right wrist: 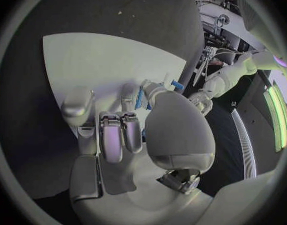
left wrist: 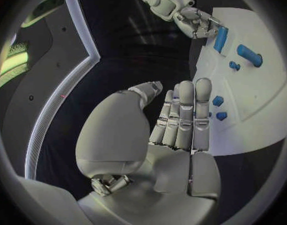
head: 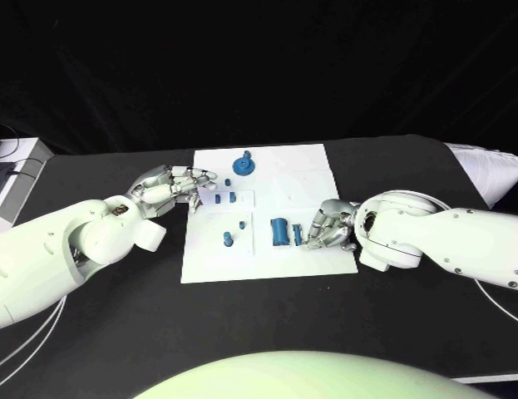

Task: Assemble the parts on the task board

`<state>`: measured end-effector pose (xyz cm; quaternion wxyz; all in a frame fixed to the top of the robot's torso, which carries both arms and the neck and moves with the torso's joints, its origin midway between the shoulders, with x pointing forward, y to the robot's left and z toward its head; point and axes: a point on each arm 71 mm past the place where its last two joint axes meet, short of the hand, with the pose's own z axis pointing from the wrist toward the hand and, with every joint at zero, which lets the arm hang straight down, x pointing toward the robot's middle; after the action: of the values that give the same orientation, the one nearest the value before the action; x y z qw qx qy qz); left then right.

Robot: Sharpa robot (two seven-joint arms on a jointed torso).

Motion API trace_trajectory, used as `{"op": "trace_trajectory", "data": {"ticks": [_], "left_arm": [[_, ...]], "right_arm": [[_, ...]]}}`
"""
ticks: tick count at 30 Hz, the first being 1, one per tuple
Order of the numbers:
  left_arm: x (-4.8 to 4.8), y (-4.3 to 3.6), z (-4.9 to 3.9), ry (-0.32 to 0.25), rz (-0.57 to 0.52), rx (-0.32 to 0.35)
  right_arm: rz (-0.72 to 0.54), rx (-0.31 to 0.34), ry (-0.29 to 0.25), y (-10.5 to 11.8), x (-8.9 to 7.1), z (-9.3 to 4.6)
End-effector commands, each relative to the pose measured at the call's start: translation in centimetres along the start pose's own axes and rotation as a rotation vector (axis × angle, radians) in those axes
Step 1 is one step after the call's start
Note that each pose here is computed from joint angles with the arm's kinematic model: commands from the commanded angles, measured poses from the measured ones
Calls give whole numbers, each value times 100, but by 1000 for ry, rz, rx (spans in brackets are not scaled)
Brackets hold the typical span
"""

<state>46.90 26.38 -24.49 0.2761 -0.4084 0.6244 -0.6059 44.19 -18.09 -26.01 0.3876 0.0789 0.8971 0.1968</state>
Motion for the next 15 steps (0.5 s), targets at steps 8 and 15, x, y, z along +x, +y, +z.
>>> {"op": "trace_trajectory", "data": {"ticks": [8, 15], "left_arm": [[25, -2, 4, 23, -4, 3], [25, -8, 10, 15, -5, 16]], "right_arm": [[5, -6, 0, -17, 13, -29], [100, -69, -35, -56, -46, -100]]}}
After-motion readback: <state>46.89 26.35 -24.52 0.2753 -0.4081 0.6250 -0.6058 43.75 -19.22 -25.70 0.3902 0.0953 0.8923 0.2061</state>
